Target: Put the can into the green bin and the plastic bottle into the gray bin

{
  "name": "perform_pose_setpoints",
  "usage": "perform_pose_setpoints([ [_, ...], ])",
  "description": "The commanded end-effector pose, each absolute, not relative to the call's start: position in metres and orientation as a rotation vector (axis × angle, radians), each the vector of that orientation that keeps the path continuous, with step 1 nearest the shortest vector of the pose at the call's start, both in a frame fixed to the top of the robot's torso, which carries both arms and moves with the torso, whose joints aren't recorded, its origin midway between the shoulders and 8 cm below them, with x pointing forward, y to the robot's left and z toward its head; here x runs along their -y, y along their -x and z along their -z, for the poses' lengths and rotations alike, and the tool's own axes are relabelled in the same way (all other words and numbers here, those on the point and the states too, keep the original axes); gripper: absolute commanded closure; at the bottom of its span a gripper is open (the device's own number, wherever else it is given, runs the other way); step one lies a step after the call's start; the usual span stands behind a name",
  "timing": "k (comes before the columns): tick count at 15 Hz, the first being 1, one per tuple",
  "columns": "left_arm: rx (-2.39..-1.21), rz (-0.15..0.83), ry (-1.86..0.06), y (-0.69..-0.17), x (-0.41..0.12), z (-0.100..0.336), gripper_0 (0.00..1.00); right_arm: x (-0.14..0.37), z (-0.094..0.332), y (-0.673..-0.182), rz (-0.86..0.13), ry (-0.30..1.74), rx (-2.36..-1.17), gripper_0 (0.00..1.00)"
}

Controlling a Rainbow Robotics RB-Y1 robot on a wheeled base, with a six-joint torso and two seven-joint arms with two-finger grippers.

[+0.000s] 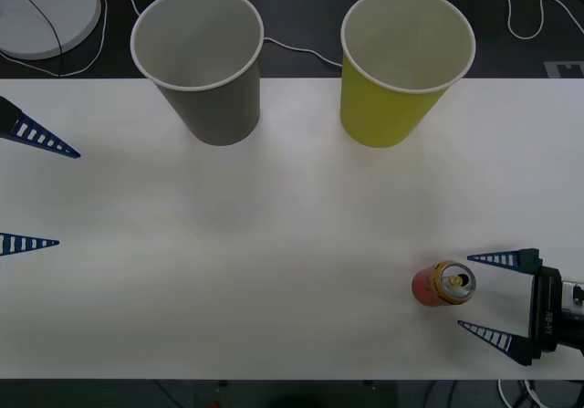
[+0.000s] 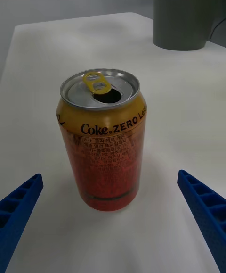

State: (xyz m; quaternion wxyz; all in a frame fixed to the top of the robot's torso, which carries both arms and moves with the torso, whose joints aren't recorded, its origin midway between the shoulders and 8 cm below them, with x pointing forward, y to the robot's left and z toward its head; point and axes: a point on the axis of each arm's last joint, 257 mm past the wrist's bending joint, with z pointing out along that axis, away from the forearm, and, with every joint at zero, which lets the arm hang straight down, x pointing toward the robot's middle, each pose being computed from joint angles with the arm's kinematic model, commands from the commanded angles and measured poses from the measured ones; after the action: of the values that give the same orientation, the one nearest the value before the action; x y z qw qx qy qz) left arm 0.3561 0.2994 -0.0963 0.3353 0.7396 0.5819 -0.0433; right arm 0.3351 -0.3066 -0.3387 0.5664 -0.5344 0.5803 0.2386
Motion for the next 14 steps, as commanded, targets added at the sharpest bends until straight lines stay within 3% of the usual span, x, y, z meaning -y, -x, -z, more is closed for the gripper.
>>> perform_pose_setpoints([
  [1, -1.518, 0.113, -1.93, -0.356, -0.299, 0.096, 0.0, 0.285, 0.344, -0.338, -0.581, 1.249, -1.333, 0.0],
  [12, -1.518, 0.113, -1.93, -0.356, -0.299, 0.096, 0.0, 0.238, 0.345, -0.343, -0.634, 1.213, -1.259, 0.0],
  [13, -1.518, 0.113, -1.93, -0.356, -0.299, 0.096, 0.0, 0.238, 0.345, -0.343, -0.633, 1.214, -1.258, 0.65],
  [14, -1.518, 0.113, -1.93, -0.356, -0.299, 0.096, 0.0, 0.238, 0.344, -0.344, -0.632, 1.215, -1.258, 0.99],
])
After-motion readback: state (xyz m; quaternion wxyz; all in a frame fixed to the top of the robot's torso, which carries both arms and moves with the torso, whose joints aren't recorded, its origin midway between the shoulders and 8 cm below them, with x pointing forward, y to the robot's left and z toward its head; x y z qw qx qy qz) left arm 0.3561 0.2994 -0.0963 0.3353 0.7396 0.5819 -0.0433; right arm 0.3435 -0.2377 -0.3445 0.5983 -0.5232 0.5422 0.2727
